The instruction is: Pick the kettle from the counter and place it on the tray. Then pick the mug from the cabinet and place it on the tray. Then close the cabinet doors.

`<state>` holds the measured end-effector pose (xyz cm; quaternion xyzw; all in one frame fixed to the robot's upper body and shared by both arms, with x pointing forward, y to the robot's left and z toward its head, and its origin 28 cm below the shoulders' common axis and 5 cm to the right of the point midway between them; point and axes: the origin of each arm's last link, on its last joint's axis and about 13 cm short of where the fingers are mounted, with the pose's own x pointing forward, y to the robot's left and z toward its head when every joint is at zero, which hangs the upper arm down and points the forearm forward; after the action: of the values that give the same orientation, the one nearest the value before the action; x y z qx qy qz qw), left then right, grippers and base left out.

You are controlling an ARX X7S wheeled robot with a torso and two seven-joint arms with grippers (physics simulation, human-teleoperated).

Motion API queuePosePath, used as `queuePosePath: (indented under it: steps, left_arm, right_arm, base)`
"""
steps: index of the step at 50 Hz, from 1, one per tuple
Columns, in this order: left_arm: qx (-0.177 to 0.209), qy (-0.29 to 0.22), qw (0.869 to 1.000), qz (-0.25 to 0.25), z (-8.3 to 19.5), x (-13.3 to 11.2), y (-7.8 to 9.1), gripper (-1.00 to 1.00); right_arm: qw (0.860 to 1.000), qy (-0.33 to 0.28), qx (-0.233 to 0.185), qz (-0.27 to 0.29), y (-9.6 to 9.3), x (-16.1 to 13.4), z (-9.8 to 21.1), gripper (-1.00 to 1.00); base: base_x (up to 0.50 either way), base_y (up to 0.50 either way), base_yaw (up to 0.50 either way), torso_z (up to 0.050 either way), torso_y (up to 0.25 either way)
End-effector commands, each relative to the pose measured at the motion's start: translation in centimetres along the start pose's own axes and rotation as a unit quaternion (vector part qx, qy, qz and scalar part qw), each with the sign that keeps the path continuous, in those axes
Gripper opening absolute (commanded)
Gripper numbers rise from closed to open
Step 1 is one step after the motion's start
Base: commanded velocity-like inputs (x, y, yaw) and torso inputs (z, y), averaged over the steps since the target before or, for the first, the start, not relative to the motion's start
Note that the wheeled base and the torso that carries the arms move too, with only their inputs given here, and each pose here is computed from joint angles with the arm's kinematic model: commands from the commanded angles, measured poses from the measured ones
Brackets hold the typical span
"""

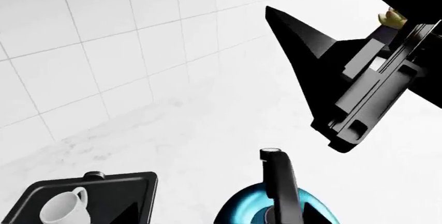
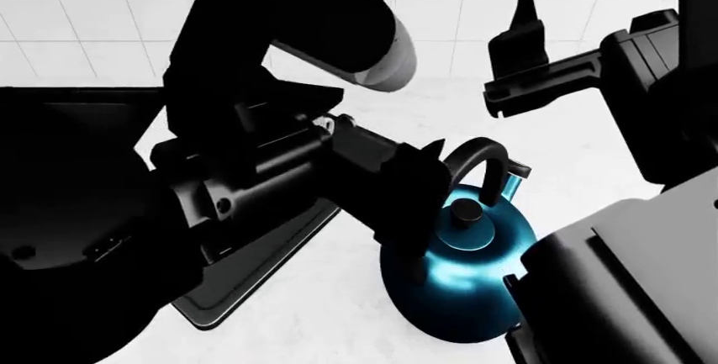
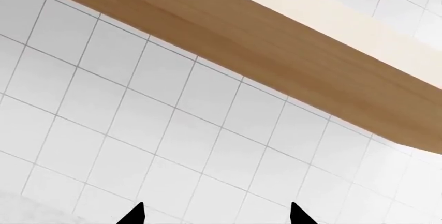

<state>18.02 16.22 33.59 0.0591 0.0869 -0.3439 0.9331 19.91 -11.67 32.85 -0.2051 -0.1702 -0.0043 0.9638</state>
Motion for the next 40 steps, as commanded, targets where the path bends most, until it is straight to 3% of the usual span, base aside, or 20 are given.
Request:
queuePosePath:
  steps: [1,16,40]
  left_arm:
    - [0.004,0.003,1.0,-0.019,0.4,0.5,-1.1,1.0]
    - [0.0,0.007,1.0,-0.021,0.8,3.0,-1.5,1.0]
    - [0.004,0.054,0.998,-0.023,-1.9,6.4,-1.8,1.0]
  right_arm:
    - [1.0,0.0,0.0,-0.001,0.0,-0.1,-0.1,1.0]
    - [1.0,0.001,0.0,-0.001,-0.2,-0.4,-0.1,1.0]
    - [1.0,0.002,0.004,-0.003,-0.2,-0.6,-0.5,1.0]
  base:
    - [0.0,0.0,0.0,0.0,0.0]
    - [0.0,0.0,0.0,0.0,0.0]
    - [0.0,0.0,0.0,0.0,0.0]
